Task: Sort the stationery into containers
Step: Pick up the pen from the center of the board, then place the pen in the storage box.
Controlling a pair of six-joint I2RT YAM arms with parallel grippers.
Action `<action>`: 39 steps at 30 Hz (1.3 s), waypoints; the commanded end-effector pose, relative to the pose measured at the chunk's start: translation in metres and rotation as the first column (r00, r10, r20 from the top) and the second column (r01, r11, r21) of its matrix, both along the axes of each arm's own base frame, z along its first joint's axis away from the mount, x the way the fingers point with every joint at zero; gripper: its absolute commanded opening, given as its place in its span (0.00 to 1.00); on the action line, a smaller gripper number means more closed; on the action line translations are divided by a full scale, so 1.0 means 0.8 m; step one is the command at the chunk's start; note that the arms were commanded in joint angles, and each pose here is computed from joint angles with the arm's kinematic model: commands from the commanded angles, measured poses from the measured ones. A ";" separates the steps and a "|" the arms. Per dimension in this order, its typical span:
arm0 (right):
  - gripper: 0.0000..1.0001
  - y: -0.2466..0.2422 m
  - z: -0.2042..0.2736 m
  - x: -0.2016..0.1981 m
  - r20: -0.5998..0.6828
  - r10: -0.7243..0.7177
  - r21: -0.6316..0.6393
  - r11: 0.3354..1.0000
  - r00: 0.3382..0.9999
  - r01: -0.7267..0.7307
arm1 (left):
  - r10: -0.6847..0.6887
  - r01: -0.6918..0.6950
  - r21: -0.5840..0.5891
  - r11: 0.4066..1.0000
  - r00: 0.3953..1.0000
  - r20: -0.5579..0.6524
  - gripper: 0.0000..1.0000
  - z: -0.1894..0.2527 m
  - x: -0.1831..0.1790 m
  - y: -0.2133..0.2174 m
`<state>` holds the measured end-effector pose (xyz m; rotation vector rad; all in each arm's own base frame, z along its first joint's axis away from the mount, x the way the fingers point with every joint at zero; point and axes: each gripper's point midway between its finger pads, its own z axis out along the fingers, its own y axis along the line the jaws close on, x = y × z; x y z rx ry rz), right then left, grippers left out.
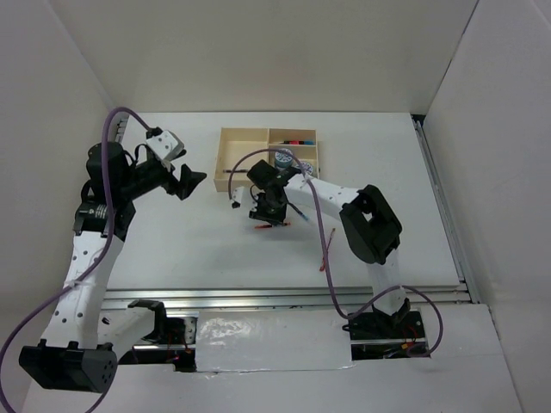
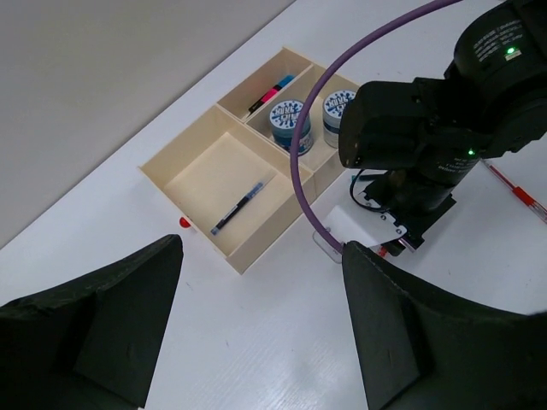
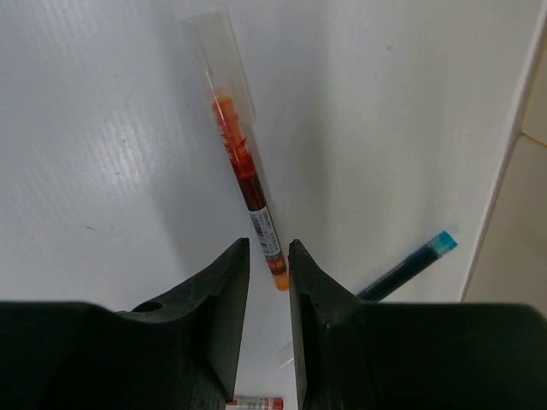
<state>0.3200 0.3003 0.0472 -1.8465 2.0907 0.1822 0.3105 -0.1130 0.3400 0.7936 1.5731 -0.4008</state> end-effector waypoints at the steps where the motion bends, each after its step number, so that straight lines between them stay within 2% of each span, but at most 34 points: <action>1: 0.32 -0.007 -0.017 -0.003 -0.026 0.045 -0.066 0.997 0.999 -0.047 | -0.023 0.023 0.014 1.000 1.000 0.006 0.87 -0.004 -0.005 -0.001; 10: 0.29 -0.025 -0.055 -0.016 -0.080 0.080 -0.145 0.985 0.994 -0.091 | -0.026 0.021 -0.064 0.998 0.997 -0.070 0.87 -0.021 0.001 -0.002; 14: 0.10 -0.036 -0.063 -0.017 -0.109 0.096 -0.168 0.979 0.989 -0.114 | -0.013 0.001 -0.111 0.994 0.994 -0.109 0.87 -0.027 -0.001 0.008; 20: 0.04 -0.019 -0.019 -0.044 -0.116 0.111 -0.063 0.991 0.987 -0.119 | 0.018 -0.057 -0.186 0.981 0.979 -0.204 0.85 -0.040 -0.010 0.022; 23: 0.00 -0.002 0.045 -0.037 -0.107 0.007 0.100 0.995 0.994 0.004 | 0.035 -0.102 -0.253 0.962 0.966 -0.256 0.87 -0.044 -0.022 0.032; 24: 0.00 0.004 0.083 -0.035 -0.103 -0.022 0.183 0.982 0.994 0.041 | 0.037 -0.105 -0.267 0.958 0.969 -0.245 0.87 -0.040 -0.031 0.038; 25: 0.00 0.021 0.123 -0.042 -0.176 -0.063 0.300 0.947 0.982 0.115 | 0.032 -0.111 -0.282 0.953 0.962 -0.270 0.87 -0.051 -0.038 0.040; 27: 0.00 0.024 0.199 -0.035 -0.224 -0.148 0.465 0.852 0.963 0.239 | -0.022 -0.082 -0.340 0.937 0.957 -0.290 0.87 -0.052 -0.056 0.037; 29: 0.00 0.028 0.250 -0.041 -0.273 -0.132 0.584 0.764 0.953 0.273 | -0.078 -0.085 -0.420 0.904 0.931 -0.356 0.86 -0.069 -0.068 0.028; 30: 0.00 0.027 0.280 -0.041 -0.282 -0.151 0.637 0.709 0.947 0.303 | -0.101 -0.051 -0.439 0.897 0.943 -0.316 0.85 -0.059 -0.070 0.023; 32: 0.00 0.026 0.299 -0.045 -0.324 -0.144 0.675 0.658 0.935 0.335 | -0.147 -0.063 -0.517 0.854 0.923 -0.356 0.84 -0.065 -0.075 0.012; 33: 0.00 0.028 0.328 -0.040 -0.333 -0.156 0.731 0.580 0.930 0.359 | -0.172 -0.015 -0.528 0.849 0.937 -0.303 0.84 -0.053 -0.073 0.003; 34: 0.00 0.029 0.321 -0.046 -0.389 -0.146 0.726 0.558 0.910 0.400 | -0.176 -0.019 -0.543 0.839 0.936 -0.305 0.83 -0.053 -0.069 -0.002; 35: 0.00 0.028 0.331 -0.049 -0.389 -0.142 0.745 0.532 0.910 0.402 | -0.195 -0.033 -0.582 0.813 0.925 -0.326 0.83 -0.046 -0.068 -0.007; 36: 0.00 0.031 0.338 -0.049 -0.396 -0.140 0.753 0.516 0.907 0.409 | -0.237 0.012 -0.595 0.804 0.924 -0.301 0.83 -0.038 -0.066 -0.023; 38: 0.00 0.035 0.342 -0.048 -0.402 -0.145 0.753 0.510 0.904 0.416 | -0.297 0.036 -0.629 0.776 0.902 -0.314 0.84 -0.029 -0.063 -0.051; 39: 0.00 0.035 0.349 -0.047 -0.417 -0.146 0.755 0.493 0.897 0.432 | -0.301 0.058 -0.634 0.771 0.911 -0.283 0.84 -0.016 -0.060 -0.056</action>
